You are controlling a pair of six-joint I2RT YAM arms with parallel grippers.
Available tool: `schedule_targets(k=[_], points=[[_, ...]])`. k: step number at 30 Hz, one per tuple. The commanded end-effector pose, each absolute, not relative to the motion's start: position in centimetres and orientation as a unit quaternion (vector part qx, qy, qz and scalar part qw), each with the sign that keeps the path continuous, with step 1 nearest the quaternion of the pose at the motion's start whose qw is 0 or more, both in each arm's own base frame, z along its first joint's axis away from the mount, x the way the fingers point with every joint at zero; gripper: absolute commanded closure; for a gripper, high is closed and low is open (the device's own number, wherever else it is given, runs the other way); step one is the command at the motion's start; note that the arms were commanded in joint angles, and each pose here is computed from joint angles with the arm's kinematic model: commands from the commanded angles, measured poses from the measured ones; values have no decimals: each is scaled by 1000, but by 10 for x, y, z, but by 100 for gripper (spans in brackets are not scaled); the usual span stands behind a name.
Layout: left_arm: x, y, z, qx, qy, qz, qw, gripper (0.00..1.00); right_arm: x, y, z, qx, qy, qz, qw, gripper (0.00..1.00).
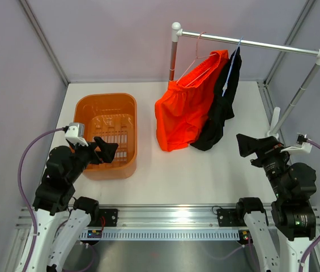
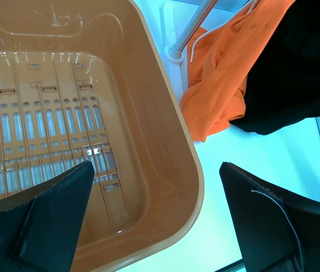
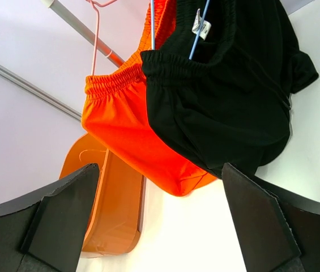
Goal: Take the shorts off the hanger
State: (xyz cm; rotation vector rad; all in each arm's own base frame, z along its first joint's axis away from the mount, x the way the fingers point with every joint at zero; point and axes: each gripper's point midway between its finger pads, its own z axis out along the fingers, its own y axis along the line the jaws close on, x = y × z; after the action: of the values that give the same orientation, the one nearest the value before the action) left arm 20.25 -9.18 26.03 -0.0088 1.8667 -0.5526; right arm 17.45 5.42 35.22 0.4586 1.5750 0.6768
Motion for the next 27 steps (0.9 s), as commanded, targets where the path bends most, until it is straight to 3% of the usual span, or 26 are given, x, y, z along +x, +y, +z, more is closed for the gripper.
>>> schedule_targets(k=[1, 6, 11, 21, 27], points=[[203, -95, 266, 8, 783, -241, 573, 1, 174, 52, 365, 192, 683, 288, 643, 1], [202, -95, 267, 9, 783, -242, 573, 1, 183, 45, 363, 189, 705, 253, 635, 0], [201, -94, 268, 8, 781, -241, 576, 1, 198, 38, 399, 183, 708, 224, 644, 0], [198, -97, 272, 15, 774, -249, 581, 1, 292, 19, 455, 198, 720, 160, 645, 0], [197, -98, 272, 20, 773, -253, 582, 1, 347, 27, 457, 194, 732, 115, 643, 1]])
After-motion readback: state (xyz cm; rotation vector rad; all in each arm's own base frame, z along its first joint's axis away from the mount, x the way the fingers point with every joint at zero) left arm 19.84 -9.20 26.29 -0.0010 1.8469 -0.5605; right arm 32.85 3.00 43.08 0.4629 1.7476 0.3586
